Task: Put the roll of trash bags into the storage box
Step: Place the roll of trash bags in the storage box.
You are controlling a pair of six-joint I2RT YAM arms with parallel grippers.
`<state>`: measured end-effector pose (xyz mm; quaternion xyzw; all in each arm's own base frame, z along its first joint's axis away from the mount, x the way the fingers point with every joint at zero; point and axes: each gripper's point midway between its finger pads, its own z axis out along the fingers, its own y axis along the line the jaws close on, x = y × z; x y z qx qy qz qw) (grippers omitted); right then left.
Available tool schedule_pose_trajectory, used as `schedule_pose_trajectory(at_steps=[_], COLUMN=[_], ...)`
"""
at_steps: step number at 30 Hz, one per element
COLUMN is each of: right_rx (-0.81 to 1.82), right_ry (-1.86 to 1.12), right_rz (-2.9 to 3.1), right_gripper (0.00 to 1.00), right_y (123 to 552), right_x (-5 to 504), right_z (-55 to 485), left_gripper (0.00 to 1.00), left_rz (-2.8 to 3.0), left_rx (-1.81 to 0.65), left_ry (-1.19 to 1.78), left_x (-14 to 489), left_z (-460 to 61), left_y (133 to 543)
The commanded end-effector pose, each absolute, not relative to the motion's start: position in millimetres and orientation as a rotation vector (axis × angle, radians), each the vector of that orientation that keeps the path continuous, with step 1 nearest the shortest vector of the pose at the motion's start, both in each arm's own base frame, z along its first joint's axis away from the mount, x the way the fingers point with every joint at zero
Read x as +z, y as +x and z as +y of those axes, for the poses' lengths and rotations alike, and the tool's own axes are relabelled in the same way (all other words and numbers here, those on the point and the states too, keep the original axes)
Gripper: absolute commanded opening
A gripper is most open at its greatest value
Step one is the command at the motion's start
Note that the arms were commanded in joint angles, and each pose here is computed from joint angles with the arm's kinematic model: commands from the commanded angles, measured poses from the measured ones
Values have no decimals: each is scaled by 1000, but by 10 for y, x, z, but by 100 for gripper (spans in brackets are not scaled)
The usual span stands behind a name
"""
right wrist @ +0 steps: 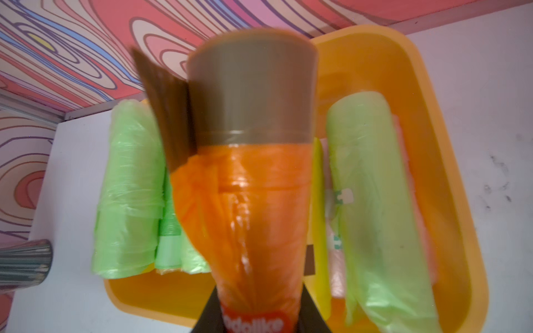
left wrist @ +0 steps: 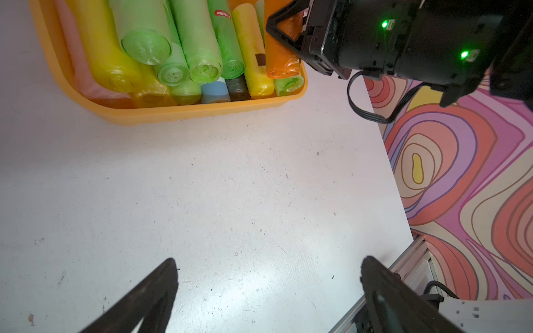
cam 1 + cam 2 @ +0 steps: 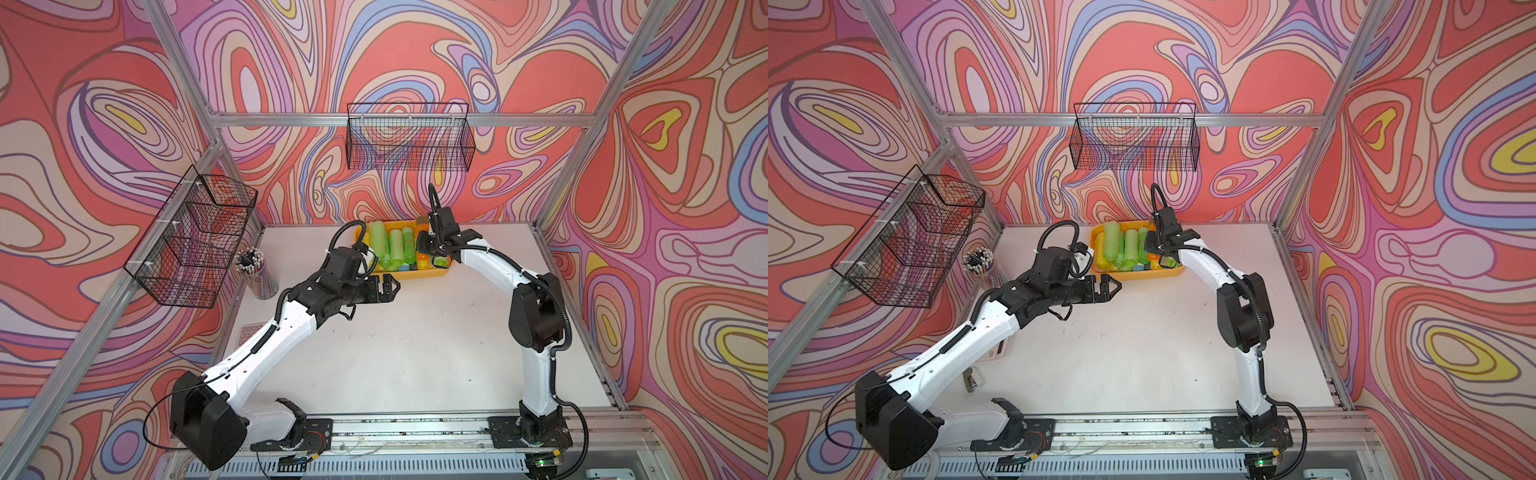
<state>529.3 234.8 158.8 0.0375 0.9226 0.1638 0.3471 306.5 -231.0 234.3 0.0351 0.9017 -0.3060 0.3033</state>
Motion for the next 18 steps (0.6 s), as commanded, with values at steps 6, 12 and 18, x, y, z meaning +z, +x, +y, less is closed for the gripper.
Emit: schedule_pose_trajectory(at_steps=[6, 12, 18], right_rx=[252, 166, 151], right_ry=[40, 12, -16], right_rz=[2389, 2407, 2409], right_gripper=[16, 16, 17], right_y=[5410, 5475, 5540], right_x=[1510, 1430, 1378], right_z=[2200, 2143, 2161], left_gripper=[100, 100, 100], left_rz=[2374, 2387, 2396], left_rx=[-785, -811, -815], left_ry=[76, 74, 66], left_x=[2445, 2421, 2410], left_z=[-2290, -2345, -2345], left_y=[3165, 3185, 3177])
